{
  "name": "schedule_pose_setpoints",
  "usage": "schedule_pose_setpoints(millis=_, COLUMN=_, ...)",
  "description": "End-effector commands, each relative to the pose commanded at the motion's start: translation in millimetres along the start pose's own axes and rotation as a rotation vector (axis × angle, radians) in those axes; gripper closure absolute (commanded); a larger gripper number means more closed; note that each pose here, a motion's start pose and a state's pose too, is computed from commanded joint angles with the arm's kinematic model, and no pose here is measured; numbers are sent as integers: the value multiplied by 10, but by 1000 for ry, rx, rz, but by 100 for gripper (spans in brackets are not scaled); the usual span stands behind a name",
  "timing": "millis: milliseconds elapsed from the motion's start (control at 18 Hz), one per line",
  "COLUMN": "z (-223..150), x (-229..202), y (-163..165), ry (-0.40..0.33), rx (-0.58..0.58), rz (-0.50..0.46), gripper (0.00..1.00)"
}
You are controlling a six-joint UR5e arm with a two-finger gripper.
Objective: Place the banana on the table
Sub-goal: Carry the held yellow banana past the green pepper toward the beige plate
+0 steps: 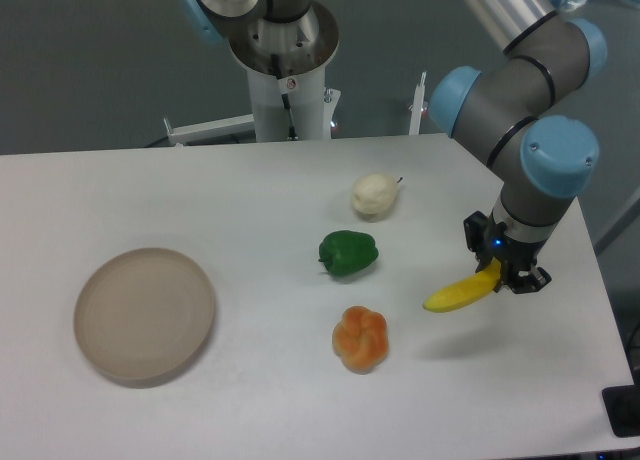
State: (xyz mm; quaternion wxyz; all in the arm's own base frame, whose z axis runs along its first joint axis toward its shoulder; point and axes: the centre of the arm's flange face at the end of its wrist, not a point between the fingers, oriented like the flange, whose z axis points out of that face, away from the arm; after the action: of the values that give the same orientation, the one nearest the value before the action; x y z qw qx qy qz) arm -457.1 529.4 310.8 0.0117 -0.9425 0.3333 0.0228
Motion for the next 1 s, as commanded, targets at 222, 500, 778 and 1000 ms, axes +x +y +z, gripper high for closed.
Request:
schedule_pose_setpoints(millis=222, z=-58, x=28, y=-73, ry=5, rx=-1, rz=-27, gripper=88)
schedule_pose_setpoints(millis=500, z=-302, x=398, y=-802, ry=62, rx=-5, rz=-183, gripper=90)
schedule_pose_setpoints(millis=778, z=-363, x=747, y=-1492, ry=74, rx=-6, rz=-312, gripper=91)
schedule_pose_setpoints(millis=1000, z=-325, x=1098, y=-1985, ry=92, rx=-20, rz=-522, gripper=91)
